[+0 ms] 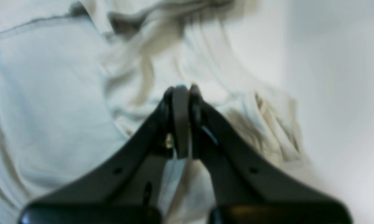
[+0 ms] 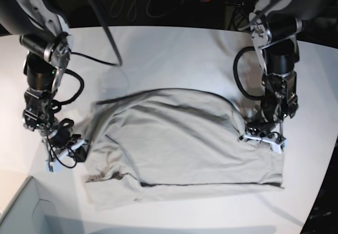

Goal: Layout the t-shirt on the table in an organized manner, then fold the t-shirt properly
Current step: 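Lay the unfolded shirt flat, both grippers dragging its edge outward, then pull the shirt's collar edge taut with both grippers, smoothing it, then regrasp the shirt body with both grippers and drag it flatter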

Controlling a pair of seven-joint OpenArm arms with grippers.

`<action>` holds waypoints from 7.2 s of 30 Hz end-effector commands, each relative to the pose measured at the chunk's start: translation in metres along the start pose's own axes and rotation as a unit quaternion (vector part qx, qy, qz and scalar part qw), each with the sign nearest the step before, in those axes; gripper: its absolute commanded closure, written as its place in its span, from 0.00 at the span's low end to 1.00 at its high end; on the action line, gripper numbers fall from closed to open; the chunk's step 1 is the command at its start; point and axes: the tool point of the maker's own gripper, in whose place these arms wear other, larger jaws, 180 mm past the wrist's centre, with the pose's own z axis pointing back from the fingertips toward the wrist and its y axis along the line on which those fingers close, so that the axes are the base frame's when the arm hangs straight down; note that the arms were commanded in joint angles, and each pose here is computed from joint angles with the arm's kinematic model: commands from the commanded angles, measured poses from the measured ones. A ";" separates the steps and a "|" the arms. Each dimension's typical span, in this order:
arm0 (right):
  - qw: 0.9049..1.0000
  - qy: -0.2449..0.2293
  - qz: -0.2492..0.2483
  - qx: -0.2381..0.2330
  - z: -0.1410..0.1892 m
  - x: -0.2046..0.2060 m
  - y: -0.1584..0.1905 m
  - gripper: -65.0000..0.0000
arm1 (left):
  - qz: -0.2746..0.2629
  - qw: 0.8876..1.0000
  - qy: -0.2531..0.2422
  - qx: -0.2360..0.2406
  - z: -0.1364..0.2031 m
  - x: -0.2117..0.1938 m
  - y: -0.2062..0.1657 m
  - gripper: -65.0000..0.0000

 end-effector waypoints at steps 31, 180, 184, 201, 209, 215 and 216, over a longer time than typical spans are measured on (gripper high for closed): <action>0.976 0.060 0.127 -0.167 0.232 -0.092 0.013 1.00 | 0.004 0.992 -0.020 0.124 0.164 -0.006 0.116 1.00; 0.990 0.025 0.104 -0.090 0.069 -0.032 -0.008 0.90 | 0.015 0.993 0.033 0.115 0.082 -0.036 0.143 0.79; 0.992 0.068 0.086 -0.062 0.046 -0.050 -0.016 0.90 | 0.015 0.993 0.033 0.115 0.082 -0.036 0.143 0.79; 0.984 0.041 0.034 -0.171 0.044 -0.043 -0.101 0.91 | 0.013 0.992 0.037 0.121 0.085 -0.043 0.150 0.79; 0.973 -0.036 0.095 -0.208 0.069 -0.004 -0.089 0.91 | 0.007 0.993 0.024 0.116 0.087 -0.032 0.144 0.79; 0.977 -0.076 0.125 -0.156 0.073 0.009 -0.038 0.91 | 0.001 0.996 -0.011 0.083 0.103 0.004 0.119 0.79; 0.980 -0.075 0.126 -0.136 0.070 0.006 -0.027 0.91 | 0.007 0.997 -0.026 0.069 0.107 0.012 0.113 0.79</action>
